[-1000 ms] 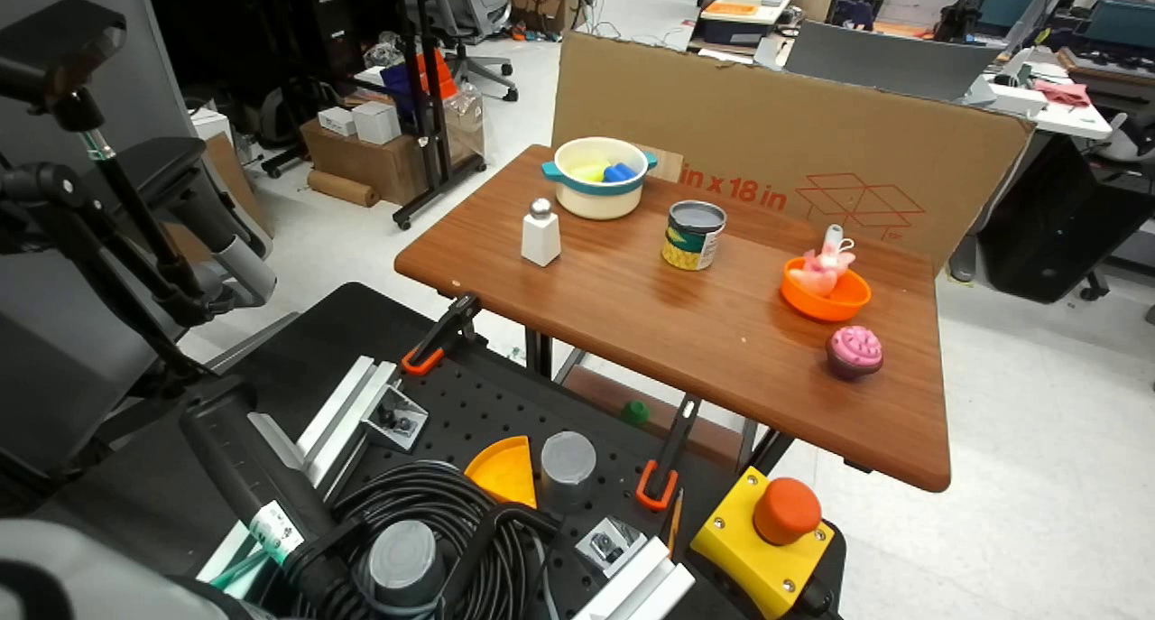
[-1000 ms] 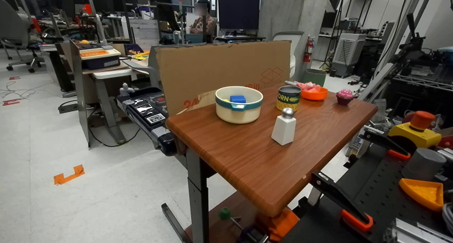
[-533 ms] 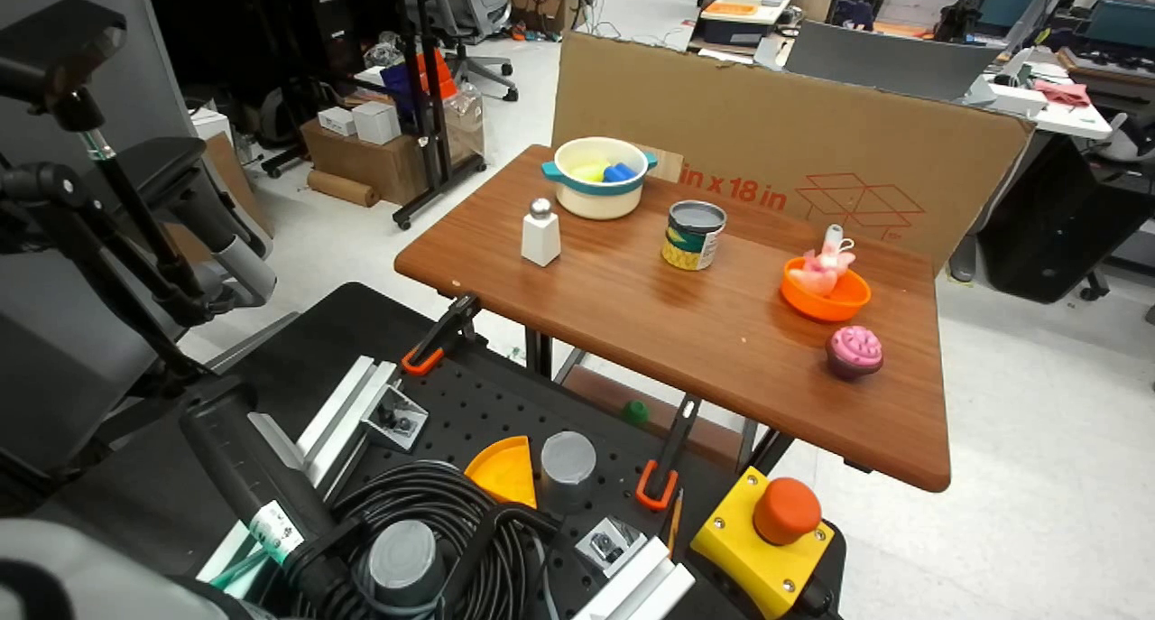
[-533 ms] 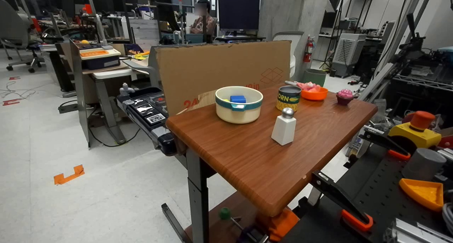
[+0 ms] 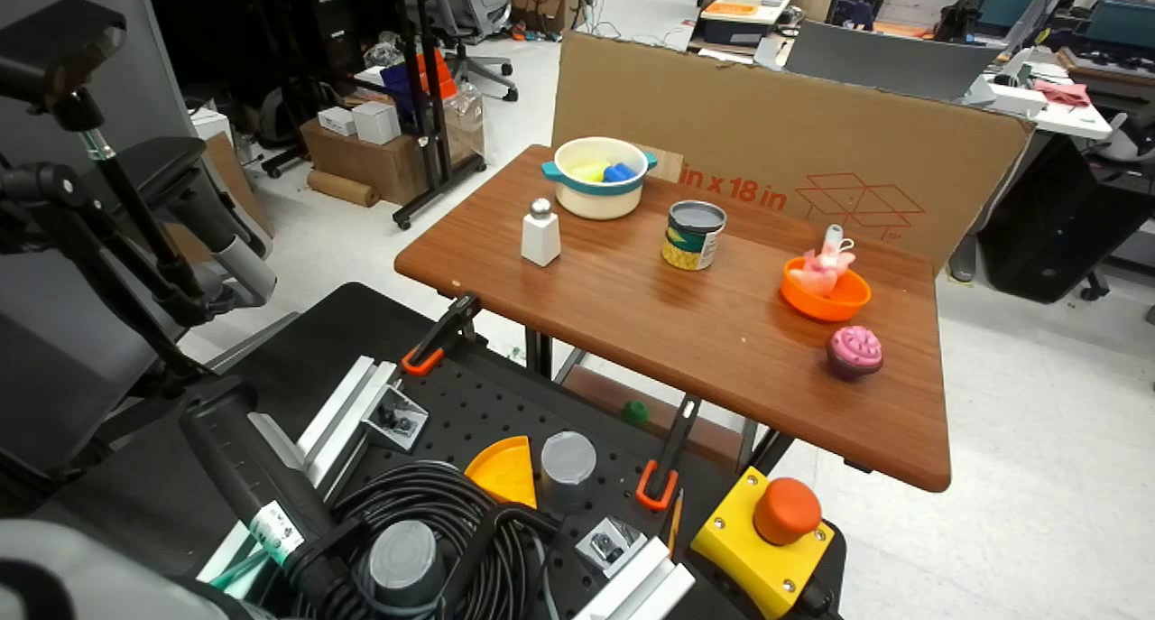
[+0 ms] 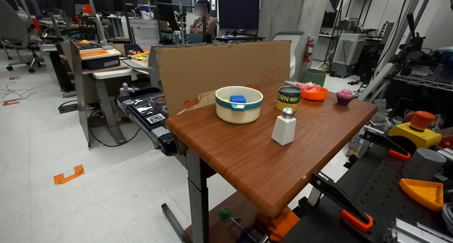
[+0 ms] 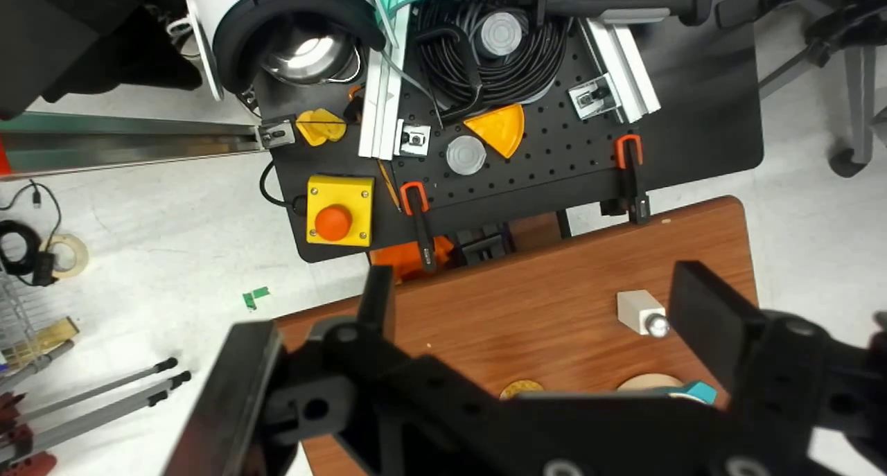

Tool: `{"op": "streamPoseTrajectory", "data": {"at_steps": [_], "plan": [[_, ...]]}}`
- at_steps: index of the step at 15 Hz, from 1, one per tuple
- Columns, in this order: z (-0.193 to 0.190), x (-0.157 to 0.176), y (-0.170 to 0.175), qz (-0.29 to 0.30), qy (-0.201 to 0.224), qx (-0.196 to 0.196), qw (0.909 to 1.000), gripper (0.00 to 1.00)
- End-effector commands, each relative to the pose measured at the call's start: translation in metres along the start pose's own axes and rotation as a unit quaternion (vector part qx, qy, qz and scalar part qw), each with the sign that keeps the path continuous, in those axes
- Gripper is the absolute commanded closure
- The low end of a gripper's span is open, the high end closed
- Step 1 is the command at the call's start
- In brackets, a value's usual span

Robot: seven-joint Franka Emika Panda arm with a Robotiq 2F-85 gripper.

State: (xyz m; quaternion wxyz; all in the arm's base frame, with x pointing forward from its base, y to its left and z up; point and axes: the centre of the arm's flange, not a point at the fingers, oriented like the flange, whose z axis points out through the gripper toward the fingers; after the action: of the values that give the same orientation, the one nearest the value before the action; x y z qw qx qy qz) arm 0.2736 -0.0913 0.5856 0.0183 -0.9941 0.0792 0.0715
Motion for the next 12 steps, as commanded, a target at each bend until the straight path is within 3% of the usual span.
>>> {"op": "streamPoseTrajectory", "data": {"at_steps": [1,12], "plan": [[-0.008,0.017,-0.004,-0.021,-0.032,0.006,0.9992,0.0],[0.002,0.06,-0.005,-0.049,-0.102,-0.005,0.9936,0.0]]}}
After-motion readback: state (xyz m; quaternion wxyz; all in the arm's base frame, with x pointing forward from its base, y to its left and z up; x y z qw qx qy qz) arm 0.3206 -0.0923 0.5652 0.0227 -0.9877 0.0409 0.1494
